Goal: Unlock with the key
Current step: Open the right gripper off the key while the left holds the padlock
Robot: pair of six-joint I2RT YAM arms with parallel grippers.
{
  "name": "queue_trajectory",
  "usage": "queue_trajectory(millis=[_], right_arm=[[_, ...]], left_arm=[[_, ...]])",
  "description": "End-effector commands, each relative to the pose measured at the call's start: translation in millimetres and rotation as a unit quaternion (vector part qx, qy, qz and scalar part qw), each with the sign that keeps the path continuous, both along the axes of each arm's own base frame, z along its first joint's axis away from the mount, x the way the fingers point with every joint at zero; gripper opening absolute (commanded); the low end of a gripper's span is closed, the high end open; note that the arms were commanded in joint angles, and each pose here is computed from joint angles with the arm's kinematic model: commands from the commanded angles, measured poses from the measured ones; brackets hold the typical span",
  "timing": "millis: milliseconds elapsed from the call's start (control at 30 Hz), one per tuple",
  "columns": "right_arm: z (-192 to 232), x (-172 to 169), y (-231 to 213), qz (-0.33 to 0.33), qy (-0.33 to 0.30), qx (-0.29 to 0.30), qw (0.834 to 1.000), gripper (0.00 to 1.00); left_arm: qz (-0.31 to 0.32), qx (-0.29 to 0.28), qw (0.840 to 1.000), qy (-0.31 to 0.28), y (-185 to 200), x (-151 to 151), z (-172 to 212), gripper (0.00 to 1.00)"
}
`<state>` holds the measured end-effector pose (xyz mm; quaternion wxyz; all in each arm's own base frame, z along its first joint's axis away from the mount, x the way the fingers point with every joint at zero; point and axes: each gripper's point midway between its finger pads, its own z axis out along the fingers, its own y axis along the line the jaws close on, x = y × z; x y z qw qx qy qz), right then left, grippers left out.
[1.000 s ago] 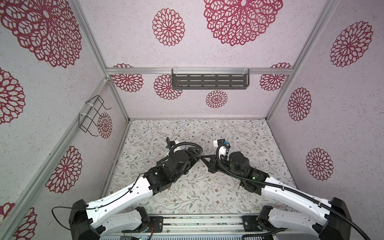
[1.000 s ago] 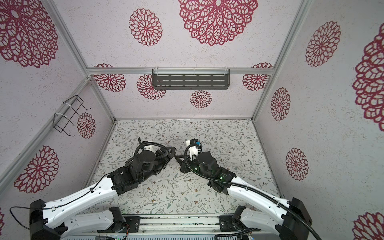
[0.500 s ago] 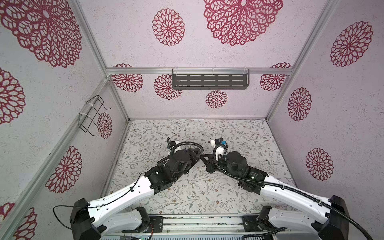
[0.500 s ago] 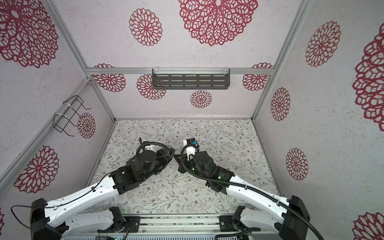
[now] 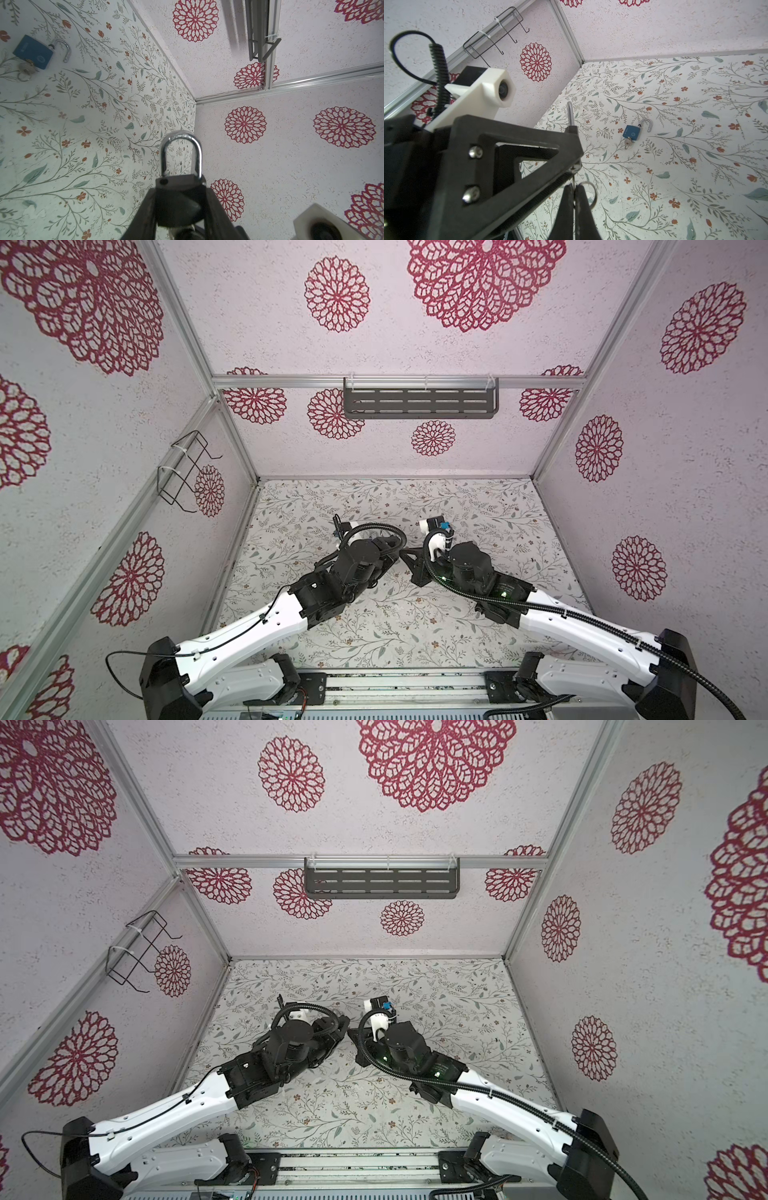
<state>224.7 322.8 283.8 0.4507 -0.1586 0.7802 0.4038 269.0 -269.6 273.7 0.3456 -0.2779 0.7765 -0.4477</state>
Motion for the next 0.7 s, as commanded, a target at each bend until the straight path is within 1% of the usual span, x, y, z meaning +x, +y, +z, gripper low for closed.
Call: queue_trajectory(millis=[0, 67, 133, 233, 300, 367, 467, 567, 667], right_arm=[[31, -2, 3, 0.008, -0.035, 0.019, 0.999, 0.06], [32, -2, 0, 0.004, -0.035, 0.014, 0.999, 0.15], [38, -4, -3, 0.003, -0.039, 0.015, 0.999, 0.26], [47, -7, -12, -0.004, -0.041, 0.017, 0.999, 0.30], [55, -9, -18, -0.008, -0.043, 0.019, 0.999, 0.37], [59, -10, -23, -0.011, -0.033, 0.006, 0.999, 0.43], [58, -7, -31, -0.020, -0.002, -0.020, 1.000, 0.51], [52, -5, -28, -0.001, 0.037, -0.044, 0.998, 0.60], [47, -1, -25, 0.007, 0.055, -0.074, 0.996, 0.66]], left_arm=[[-0.004, -0.008, 1.000, -0.023, 2, 2, 10, 0.15], [-0.007, -0.002, 1.000, -0.028, 4, 2, 12, 0.14], [-0.007, 0.015, 0.999, -0.033, 10, 1, 13, 0.12], [-0.017, 0.038, 0.998, -0.049, 15, 0, 13, 0.09], [-0.030, 0.072, 0.995, -0.062, 21, -2, 10, 0.08], [-0.042, 0.111, 0.989, -0.083, 28, -4, 7, 0.07], [-0.060, 0.179, 0.973, -0.131, 39, -7, -1, 0.04], [-0.091, 0.246, 0.947, -0.186, 43, -11, -5, 0.00], [-0.123, 0.285, 0.924, -0.226, 40, -15, -11, 0.00]])
